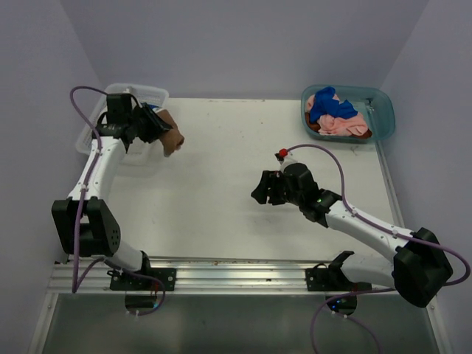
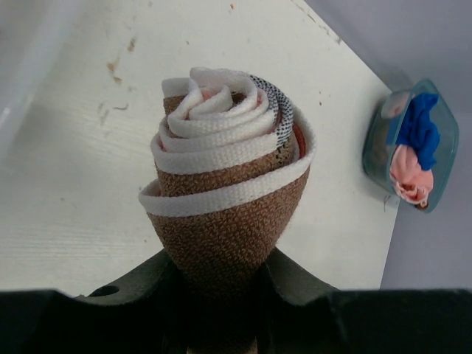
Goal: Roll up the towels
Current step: Place the rolled towel into the container
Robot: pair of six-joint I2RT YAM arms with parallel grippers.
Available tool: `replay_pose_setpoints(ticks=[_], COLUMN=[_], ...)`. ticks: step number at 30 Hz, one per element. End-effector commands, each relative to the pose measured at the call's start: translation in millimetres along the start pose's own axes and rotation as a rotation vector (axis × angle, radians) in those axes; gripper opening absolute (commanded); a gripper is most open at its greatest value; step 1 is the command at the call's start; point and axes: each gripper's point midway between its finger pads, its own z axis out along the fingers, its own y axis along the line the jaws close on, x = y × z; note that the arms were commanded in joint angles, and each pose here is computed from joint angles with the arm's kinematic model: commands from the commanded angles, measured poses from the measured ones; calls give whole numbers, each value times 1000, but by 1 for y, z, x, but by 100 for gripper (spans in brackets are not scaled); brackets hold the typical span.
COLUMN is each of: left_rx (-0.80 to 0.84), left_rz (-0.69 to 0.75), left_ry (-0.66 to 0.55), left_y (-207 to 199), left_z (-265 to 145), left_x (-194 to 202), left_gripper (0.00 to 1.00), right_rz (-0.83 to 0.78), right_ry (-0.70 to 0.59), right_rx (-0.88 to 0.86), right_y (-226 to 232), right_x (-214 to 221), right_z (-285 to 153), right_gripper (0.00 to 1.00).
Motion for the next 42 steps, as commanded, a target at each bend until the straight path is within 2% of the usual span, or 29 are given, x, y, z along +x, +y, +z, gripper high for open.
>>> replay_pose_setpoints(ticks=[1,10,15,20,24,25,31,42], left_rx=[3,-37,-7,-89,-157,-153,-133,-213], left_rz=[-59,-164,-241,-282,-377,-372,-406,-481], left_ry=[-43,-218,-248,-294,-324,-358,-373,-400], left_y=[9,32,49,90,136,138,149,194], left_z=[-3,-6,-16,-34,-39,-38,-24,5], left_x=[-35,-125,-156,-161,-157,-162,-155,-137], left_gripper=[17,17,17,18,18,18,18,20], right_rz=[-13,9,14,31,35,29,16,36], right_ry=[-7,5,14,18,32,29,37,32], right_rx=[-5,-4,-6,-12,-12,-14,-5,-16], right_y=[2,1,1,1,1,1,-1,0], right_x=[-4,0,2,6,8,7,8,11], right_z=[-3,-6,-7,-6,-3,-4,-3,-6], right_gripper=[63,63,63,63,63,63,63,63])
